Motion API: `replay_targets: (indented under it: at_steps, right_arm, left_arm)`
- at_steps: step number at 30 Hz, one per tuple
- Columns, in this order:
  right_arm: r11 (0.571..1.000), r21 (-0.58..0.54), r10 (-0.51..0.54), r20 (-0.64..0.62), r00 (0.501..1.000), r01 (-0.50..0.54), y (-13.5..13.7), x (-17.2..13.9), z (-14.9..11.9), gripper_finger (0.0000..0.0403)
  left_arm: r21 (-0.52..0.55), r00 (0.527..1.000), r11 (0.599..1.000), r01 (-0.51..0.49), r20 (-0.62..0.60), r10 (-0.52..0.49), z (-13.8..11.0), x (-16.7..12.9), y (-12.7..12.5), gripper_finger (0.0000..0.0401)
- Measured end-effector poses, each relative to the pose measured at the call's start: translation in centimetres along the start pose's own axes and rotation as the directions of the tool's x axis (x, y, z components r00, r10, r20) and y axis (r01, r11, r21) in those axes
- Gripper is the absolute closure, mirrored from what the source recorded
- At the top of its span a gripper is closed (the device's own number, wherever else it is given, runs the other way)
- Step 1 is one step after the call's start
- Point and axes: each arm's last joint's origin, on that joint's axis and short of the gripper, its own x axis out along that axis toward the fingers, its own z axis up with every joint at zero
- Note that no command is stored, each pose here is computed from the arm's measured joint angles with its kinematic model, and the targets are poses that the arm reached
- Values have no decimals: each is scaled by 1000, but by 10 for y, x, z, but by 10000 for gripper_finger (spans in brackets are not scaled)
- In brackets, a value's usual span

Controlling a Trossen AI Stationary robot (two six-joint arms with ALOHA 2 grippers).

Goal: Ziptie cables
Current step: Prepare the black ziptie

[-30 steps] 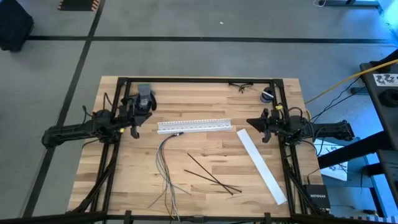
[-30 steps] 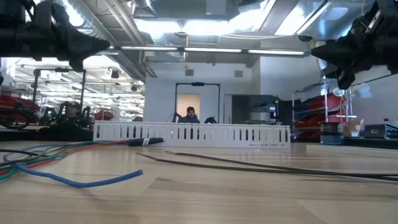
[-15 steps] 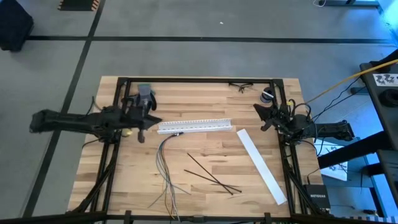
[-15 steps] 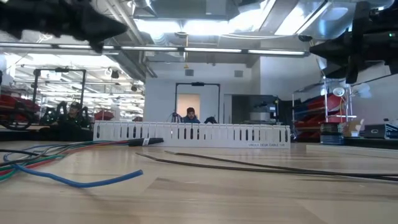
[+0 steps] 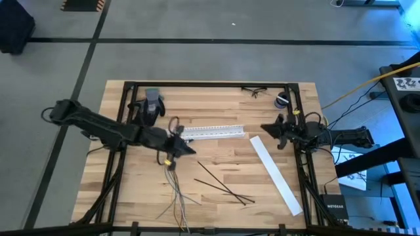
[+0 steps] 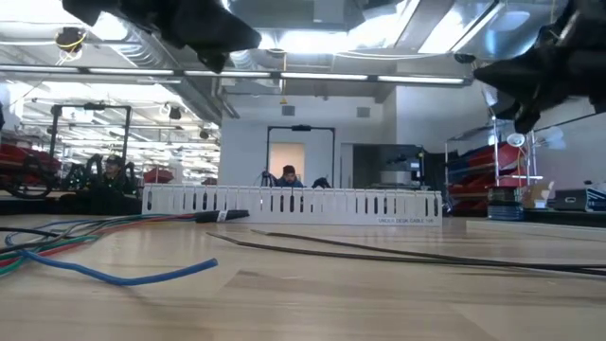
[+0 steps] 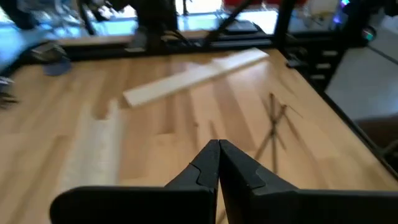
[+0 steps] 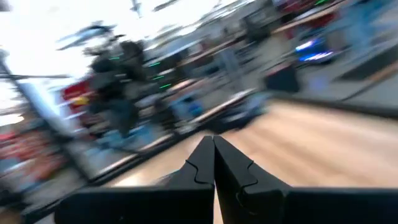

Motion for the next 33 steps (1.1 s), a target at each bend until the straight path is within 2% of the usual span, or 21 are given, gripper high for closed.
replay_targets:
  at_steps: [5, 11, 14, 17, 20, 24, 28, 33]
  right_arm:
    - [990, 93, 113, -92, 989, -105, 4, 4, -4, 382]
    - [959, 140, 267, -159, 951, -246, 11, 13, -6, 310]
    - [939, 144, 335, -162, 928, -313, 17, 18, -7, 283]
    - [935, 130, 352, -225, 908, -330, 26, 23, -12, 273]
    - [941, 104, 338, -340, 878, -322, 38, 31, -18, 272]
    - [944, 76, 315, -504, 804, -322, 60, 42, -30, 272]
    - [943, 31, 269, -660, 702, -332, 90, 54, -49, 272]
    - [933, -61, 155, -821, 549, -355, 128, 67, -88, 271]
  left_arm:
    - [-50, 998, 998, 35, -59, -38, -2, 25, -15, 397]
    - [-135, 991, 989, 57, -111, -73, -7, 47, -31, 397]
    - [-196, 991, 978, 70, -96, -90, -8, 57, -39, 397]
    - [-264, 991, 962, 66, -96, -95, -14, 64, -42, 397]
    - [-344, 986, 938, 39, -137, -91, -23, 71, -42, 397]
    - [-392, 983, 920, 23, -158, -92, -29, 75, -44, 397]
    - [-390, 982, 920, 34, -158, -103, -33, 78, -45, 396]
    - [-392, 980, 913, 114, -108, -169, -34, 86, -49, 350]
